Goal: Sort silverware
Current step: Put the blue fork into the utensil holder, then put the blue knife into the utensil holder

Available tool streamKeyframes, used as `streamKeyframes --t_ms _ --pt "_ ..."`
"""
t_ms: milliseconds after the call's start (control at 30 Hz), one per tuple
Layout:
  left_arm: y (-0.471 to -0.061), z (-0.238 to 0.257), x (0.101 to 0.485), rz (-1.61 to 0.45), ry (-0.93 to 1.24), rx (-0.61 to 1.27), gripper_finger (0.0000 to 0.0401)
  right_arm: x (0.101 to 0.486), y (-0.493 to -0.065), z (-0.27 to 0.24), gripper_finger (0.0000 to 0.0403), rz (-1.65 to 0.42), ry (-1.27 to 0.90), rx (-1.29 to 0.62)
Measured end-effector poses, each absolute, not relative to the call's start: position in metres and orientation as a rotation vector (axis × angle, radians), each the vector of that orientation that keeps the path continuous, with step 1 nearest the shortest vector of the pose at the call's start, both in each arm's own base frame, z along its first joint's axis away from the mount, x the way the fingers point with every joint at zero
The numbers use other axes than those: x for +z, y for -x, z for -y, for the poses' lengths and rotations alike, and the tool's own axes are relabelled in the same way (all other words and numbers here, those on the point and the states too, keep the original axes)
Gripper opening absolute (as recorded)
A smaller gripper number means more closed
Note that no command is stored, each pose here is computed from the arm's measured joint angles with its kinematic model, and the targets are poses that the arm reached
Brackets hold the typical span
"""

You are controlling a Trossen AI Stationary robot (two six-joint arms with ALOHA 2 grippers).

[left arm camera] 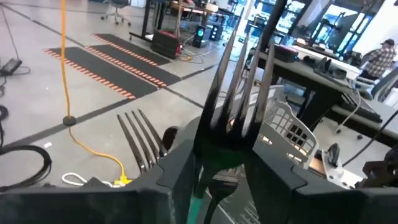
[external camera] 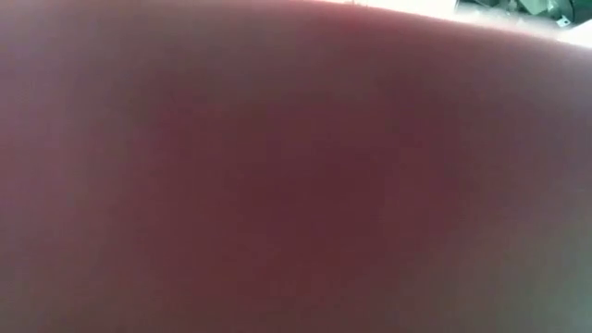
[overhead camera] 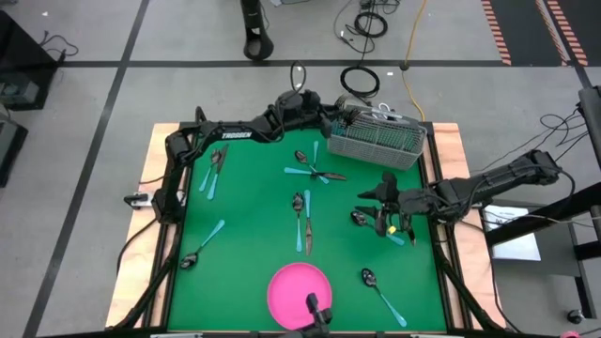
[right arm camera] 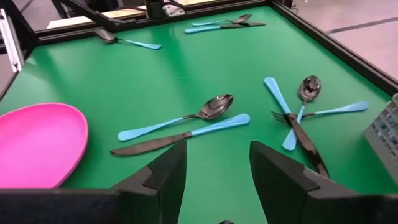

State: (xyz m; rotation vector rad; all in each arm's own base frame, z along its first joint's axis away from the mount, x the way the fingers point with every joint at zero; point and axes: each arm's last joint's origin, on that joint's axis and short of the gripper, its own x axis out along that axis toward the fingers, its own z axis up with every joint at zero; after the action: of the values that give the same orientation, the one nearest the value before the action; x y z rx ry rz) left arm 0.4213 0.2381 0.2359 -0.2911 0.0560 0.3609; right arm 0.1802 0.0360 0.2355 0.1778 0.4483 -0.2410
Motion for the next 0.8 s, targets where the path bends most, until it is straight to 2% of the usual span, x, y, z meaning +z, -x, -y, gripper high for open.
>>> streamKeyframes --t_ms 400,800 --pt "-0.402 -0.242 0.261 -0.115 0.313 0.320 0.0153 0.229 -0.176 -0.034 0.0164 -0.528 -0.139 -0.256" --pt "-0.391 -0.240 0.259 -0.266 0.377 0.322 0.0154 0.229 -0.177 -0.031 0.0164 -0.526 -0.143 -0.271"
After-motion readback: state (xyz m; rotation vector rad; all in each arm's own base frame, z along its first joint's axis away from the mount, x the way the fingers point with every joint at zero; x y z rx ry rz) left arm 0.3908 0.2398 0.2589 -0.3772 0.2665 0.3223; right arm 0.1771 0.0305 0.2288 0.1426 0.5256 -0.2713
